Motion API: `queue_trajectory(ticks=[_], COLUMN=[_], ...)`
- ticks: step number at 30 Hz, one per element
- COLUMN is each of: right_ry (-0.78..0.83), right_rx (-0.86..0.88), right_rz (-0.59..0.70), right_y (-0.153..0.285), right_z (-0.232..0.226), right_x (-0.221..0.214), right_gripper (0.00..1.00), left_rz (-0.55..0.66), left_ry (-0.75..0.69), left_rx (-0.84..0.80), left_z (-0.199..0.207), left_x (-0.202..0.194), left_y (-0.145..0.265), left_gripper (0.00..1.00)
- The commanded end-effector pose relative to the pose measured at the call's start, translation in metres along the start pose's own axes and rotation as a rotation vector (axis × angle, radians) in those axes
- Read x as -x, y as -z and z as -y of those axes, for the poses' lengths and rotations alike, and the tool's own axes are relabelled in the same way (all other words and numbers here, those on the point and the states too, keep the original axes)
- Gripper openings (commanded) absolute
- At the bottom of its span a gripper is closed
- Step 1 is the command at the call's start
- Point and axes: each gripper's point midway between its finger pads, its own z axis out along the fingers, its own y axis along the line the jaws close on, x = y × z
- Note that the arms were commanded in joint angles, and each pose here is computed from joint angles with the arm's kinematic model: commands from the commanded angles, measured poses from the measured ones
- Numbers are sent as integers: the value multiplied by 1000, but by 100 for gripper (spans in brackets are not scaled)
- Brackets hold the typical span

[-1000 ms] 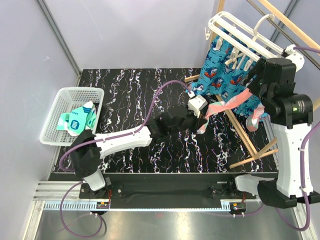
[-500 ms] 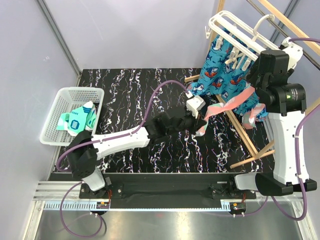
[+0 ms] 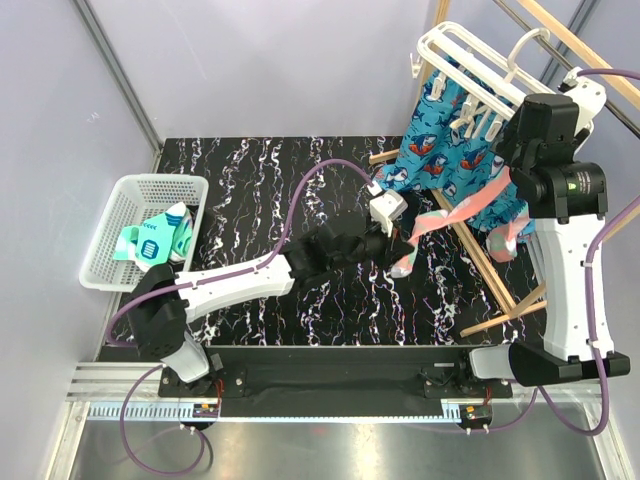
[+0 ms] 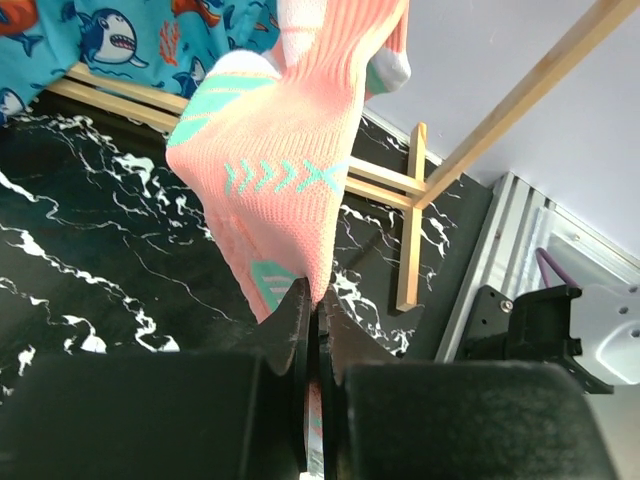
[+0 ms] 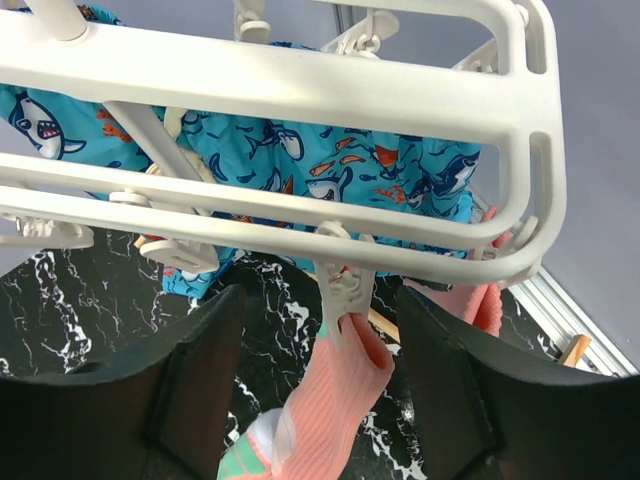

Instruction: Remove the socks clipped to the hanger

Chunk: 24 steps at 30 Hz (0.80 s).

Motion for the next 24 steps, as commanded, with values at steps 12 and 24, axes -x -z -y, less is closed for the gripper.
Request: queue_trajectory(ticks=[12,24], right_ry=[-1,15], right_rx=[-1,-19], right_rz=[35,98], right_y=[-19,-32], right_z=[2,2], right_x=[9,16], right_gripper=[66,57], left_rz=[81,77], left_ry=[47,77], left_rx=[-59,-73], left_z=[10,7], left_x=[32,30], left_y=[20,19], left_gripper=[0,0])
